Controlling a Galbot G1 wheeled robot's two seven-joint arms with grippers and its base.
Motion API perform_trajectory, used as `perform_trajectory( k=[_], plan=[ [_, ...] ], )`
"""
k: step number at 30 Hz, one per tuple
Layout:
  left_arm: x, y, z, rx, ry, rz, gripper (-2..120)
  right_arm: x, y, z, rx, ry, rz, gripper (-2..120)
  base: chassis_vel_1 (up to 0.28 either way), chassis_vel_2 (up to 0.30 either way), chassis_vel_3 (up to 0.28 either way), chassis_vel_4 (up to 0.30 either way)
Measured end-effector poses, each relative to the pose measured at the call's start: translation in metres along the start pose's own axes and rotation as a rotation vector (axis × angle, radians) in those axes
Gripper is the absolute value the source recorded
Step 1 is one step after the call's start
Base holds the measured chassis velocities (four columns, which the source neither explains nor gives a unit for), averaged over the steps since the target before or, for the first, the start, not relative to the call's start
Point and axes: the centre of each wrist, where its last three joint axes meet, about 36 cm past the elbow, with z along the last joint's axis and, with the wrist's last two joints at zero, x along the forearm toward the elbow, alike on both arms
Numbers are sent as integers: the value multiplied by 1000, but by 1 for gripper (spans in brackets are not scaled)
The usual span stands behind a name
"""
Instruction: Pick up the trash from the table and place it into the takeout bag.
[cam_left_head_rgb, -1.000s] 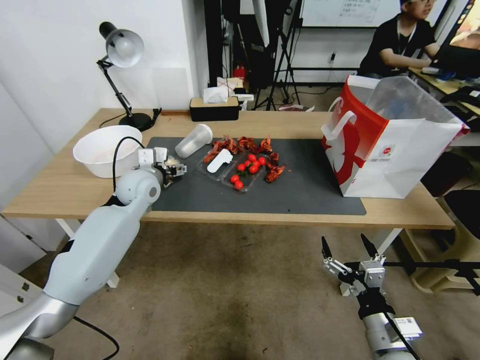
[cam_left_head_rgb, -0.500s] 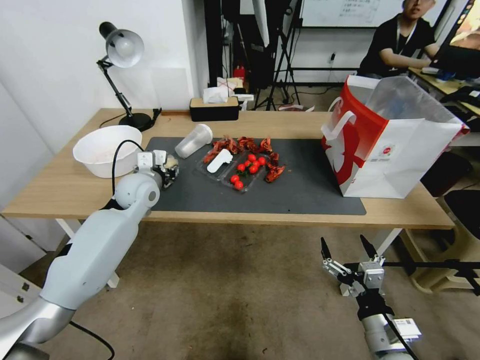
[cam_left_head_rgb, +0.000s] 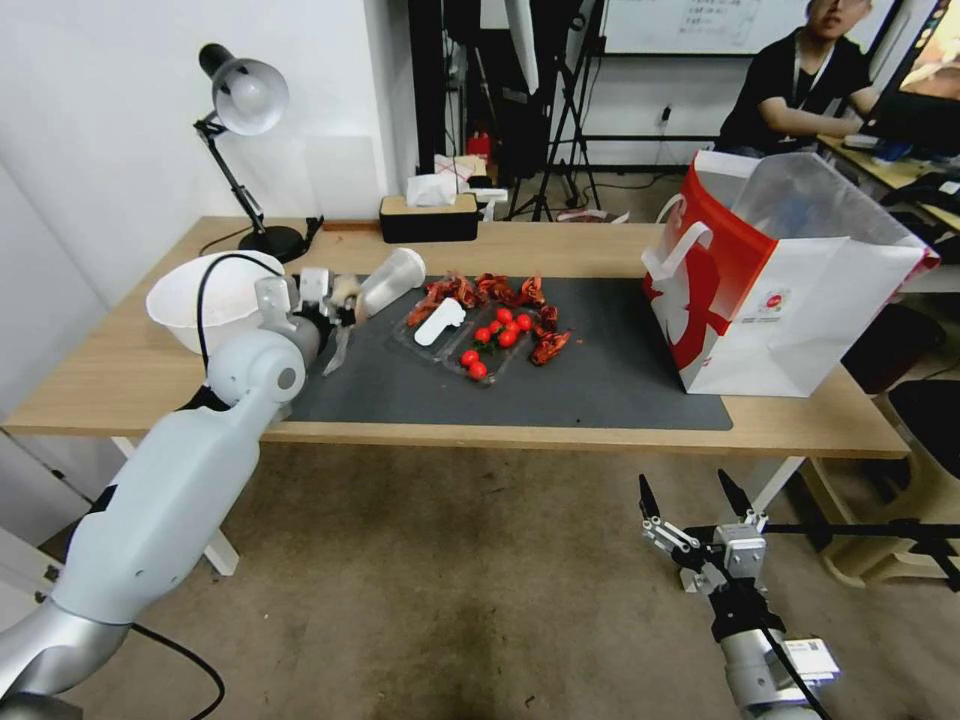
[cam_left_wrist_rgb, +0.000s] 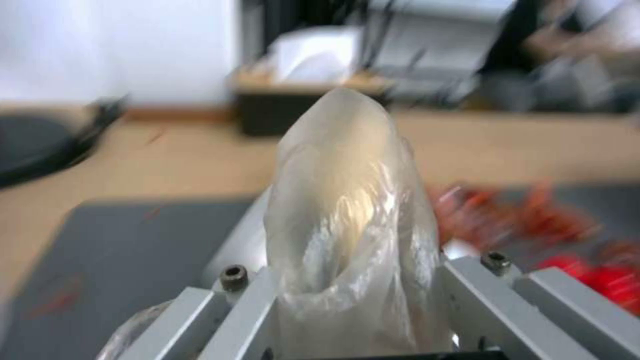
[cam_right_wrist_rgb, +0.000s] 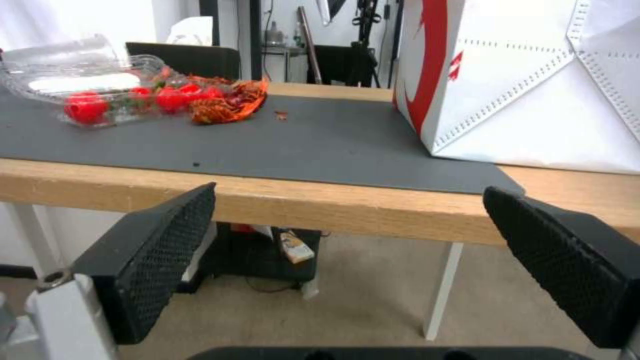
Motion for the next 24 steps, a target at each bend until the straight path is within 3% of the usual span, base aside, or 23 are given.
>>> perform_trajectory(
  k=[1, 2, 3, 5, 6, 7, 8, 9, 10, 13, 14, 15, 17, 19, 21, 24],
  plan=[
    [-6, 5, 4, 29, -78, 112, 9, 0, 0, 1, 0, 2, 1, 100, 0, 0, 0, 0],
    [-6, 5, 4, 29, -78, 112, 9, 0, 0, 1, 0, 2, 1, 100, 0, 0, 0, 0],
    [-10, 8, 6, 43, -110, 177, 9, 1, 0, 1, 0, 3, 2, 100, 0, 0, 0, 0],
    [-23, 15, 10, 93, -234, 398, 9, 1, 1, 2, -3, 7, 5, 100, 0, 0, 0, 0],
    [-23, 15, 10, 93, -234, 398, 9, 1, 1, 2, -3, 7, 5, 100, 0, 0, 0, 0],
    [-28, 16, 11, 109, -270, 457, 9, 1, 1, 3, -4, 8, 5, 100, 0, 0, 0, 0],
    [-36, 18, 10, 129, -324, 572, 9, 1, 2, 3, -6, 9, 6, 100, 0, 0, 0, 0],
    [-41, 18, 9, 135, -351, 637, 9, 1, 3, 3, -6, 10, 6, 100, 0, 0, 0, 0],
    [-41, 18, 9, 135, -351, 637, 9, 1, 3, 3, -6, 10, 6, 100, 0, 0, 0, 0],
    [-53, 14, 7, 133, -399, 777, 7, 2, 3, 3, -5, 11, 5, 100, 0, 0, 0, 0],
    [-53, 14, 7, 133, -399, 777, 7, 2, 3, 3, -5, 11, 5, 100, 0, 0, 0, 0],
    [-58, 10, 5, 126, -410, 834, 7, 2, 3, 3, -5, 12, 6, 100, 0, 0, 0, 0],
    [-60, 8, 4, 121, -413, 860, 7, 2, 3, 3, -4, 12, 6, 100, 0, 0, 0, 0],
    [-71, 0, -1, 100, -418, 953, 7, 2, 2, 2, -3, 11, 7, 100, 0, 0, 0, 0],
    [-75, -4, -4, 87, -417, 978, 7, 3, 2, 2, -2, 11, 8, 100, 0, 0, 0, 0],
    [-95, -27, -14, 55, -402, 1048, 7, 4, 2, 2, -4, 13, 13, 100, 0, 0, 0, 0]
  ],
)
